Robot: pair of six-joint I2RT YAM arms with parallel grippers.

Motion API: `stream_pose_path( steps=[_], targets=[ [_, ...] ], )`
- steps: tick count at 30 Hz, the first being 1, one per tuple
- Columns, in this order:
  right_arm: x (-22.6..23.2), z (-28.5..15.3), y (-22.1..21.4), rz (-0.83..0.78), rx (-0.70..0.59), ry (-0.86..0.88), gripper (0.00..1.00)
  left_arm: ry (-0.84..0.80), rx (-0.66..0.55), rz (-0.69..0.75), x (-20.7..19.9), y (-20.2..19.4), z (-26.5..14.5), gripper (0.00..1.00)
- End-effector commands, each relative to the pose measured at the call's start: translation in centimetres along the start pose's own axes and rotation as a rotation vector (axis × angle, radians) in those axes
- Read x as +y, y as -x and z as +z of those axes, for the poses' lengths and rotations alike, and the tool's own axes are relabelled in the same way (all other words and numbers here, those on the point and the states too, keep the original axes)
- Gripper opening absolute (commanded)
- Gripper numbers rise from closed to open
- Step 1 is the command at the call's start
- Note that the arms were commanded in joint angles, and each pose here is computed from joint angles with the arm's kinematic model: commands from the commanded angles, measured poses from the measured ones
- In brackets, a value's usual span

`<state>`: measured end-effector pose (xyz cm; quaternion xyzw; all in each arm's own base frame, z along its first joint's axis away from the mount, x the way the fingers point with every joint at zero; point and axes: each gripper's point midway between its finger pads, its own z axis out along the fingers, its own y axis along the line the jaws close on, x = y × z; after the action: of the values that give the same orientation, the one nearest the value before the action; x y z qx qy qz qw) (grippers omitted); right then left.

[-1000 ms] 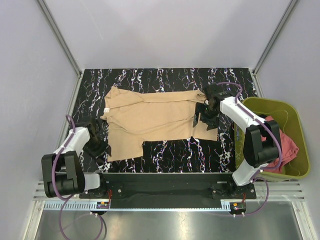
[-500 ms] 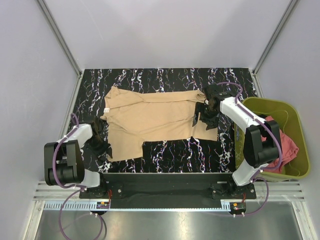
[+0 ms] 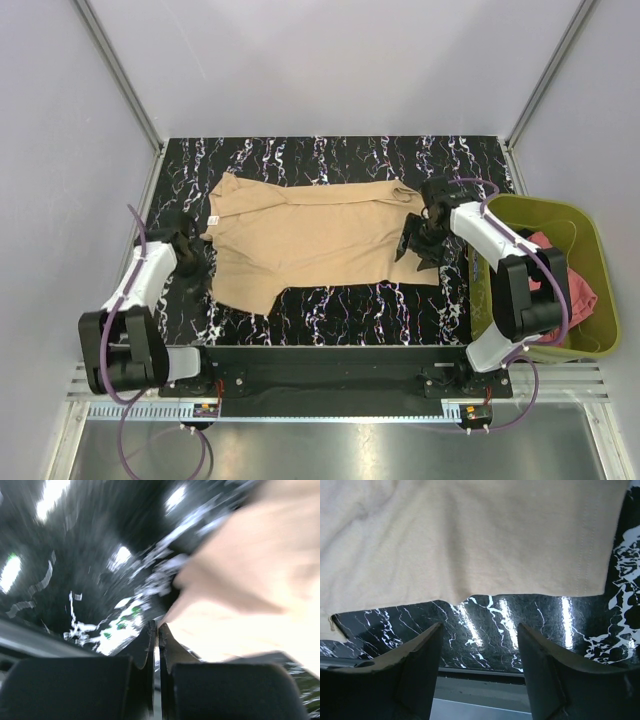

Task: Fold and stack the t-shirts
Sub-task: Flatten the tshirt out

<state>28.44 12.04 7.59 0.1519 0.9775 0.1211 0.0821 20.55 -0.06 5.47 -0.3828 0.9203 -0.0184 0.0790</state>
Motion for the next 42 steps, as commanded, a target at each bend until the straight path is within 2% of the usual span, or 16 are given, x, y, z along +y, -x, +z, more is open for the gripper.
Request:
stream_pose_path(
  steps=[1,2,5,6,8,12,20,24,33,39,42],
  targets=[
    [-0.4,-0.6,-0.1,0.092,-0.012,0.008,0.66,-0.069,-0.269,0.058,-1.8,5.7,-4.8,0.00],
    [-0.8,-0.4,-0.1,0.118,-0.009,-0.001,0.64,-0.088,-0.307,0.064,-2.4,6.6,-6.0,0.00],
    [-2.6,0.6,-0.6,0.229,0.000,-0.068,0.58,-0.115,-0.316,0.085,-3.2,7.2,-6.7,0.00],
    [-3.6,1.0,-0.5,0.248,-0.017,-0.112,0.50,-0.122,-0.307,0.092,-3.4,7.1,-6.6,0.00],
    [-5.0,1.6,-0.8,0.279,-0.036,-0.172,0.45,-0.144,-0.284,0.098,-3.8,6.8,-6.1,0.00],
    [-6.6,2.4,-1.1,0.366,-0.079,-0.239,0.44,-0.169,-0.263,0.118,-4.1,6.2,-5.3,0.00],
    [-9.0,2.4,-1.0,0.414,-0.176,-0.332,0.48,-0.174,-0.249,0.140,-4.6,6.5,-4.8,0.00],
    [-8.6,3.5,-1.0,0.419,-0.147,-0.318,0.51,-0.172,-0.251,0.153,-4.7,6.8,-4.8,0.00],
    [-8.4,4.6,-2.0,0.477,-0.110,-0.300,0.50,-0.192,-0.233,0.185,-5.6,7.2,-4.9,0.00],
    [-8.7,5.8,-3.2,0.505,-0.069,-0.307,0.42,-0.198,-0.233,0.195,-6.0,7.7,-5.0,0.00],
    [-9.0,6.1,-3.0,0.488,-0.078,-0.320,0.29,-0.203,-0.233,0.197,-6.2,7.8,-5.1,0.00]
  ],
)
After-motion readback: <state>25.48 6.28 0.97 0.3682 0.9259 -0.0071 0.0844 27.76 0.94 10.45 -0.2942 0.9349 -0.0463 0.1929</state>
